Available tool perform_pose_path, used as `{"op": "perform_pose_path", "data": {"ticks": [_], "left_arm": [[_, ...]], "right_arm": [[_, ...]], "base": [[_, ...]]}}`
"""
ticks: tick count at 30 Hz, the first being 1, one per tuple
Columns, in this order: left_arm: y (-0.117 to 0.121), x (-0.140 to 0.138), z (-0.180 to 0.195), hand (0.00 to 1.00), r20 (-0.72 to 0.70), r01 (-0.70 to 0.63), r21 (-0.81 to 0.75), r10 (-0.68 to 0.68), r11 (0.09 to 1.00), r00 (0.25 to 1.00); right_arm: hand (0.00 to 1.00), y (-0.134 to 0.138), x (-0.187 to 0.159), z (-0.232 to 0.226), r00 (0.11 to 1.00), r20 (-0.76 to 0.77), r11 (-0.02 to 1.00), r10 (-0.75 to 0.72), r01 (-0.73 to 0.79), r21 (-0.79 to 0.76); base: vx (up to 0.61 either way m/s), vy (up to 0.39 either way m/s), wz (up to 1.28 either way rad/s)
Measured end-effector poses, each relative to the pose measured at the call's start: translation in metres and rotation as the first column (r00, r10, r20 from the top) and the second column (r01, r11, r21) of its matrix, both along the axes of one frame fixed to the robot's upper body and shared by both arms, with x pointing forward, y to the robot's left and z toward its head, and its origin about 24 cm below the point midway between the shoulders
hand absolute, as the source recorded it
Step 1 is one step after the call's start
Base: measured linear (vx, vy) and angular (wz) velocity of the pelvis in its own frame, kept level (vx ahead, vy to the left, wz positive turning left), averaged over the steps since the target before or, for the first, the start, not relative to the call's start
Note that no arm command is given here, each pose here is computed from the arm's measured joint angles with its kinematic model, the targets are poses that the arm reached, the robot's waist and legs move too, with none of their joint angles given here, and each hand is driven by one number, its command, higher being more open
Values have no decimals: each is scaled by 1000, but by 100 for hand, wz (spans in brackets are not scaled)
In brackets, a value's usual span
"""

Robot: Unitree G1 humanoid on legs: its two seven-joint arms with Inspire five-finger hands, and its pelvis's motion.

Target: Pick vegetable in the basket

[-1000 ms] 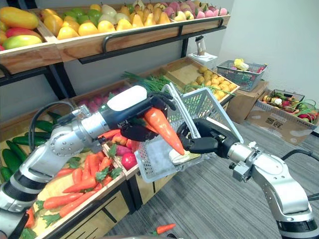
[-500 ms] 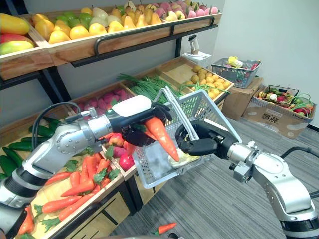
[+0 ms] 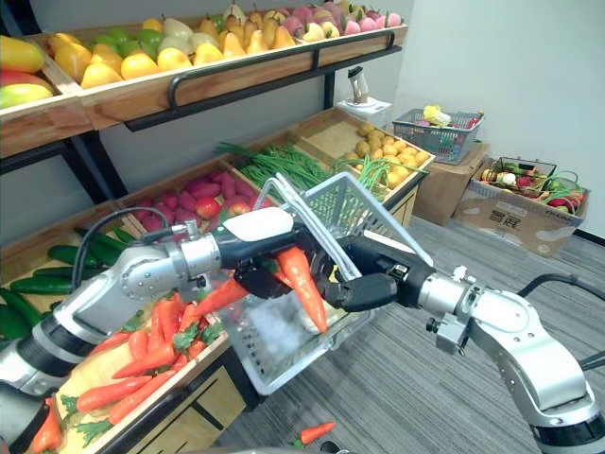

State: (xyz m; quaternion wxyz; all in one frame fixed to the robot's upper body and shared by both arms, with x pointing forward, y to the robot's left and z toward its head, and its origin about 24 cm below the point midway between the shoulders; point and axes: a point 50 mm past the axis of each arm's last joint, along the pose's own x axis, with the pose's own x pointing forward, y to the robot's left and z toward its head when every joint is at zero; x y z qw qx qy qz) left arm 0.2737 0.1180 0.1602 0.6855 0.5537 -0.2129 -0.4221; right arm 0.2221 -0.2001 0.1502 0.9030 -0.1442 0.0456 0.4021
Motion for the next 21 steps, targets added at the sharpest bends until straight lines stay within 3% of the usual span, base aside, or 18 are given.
{"op": "perform_pose_path", "data": {"ticks": [14,15,21], "left_arm": [[0,17,-43,0,-57,-77,154,86,985,995],[0,18,-46,100,-59,-80,163,91,983,994],[-3,16,-60,100,-97,-55,198,75,979,992]], "right_arm": [[0,22,-10,-1,986,-22,986,165,-165,-6],[0,23,-10,-1,985,-22,985,171,-171,-6],[0,24,-10,-1,985,-19,985,174,-174,-10]], "base": [[33,18,-7],[29,13,-8],[35,12,-8]]}}
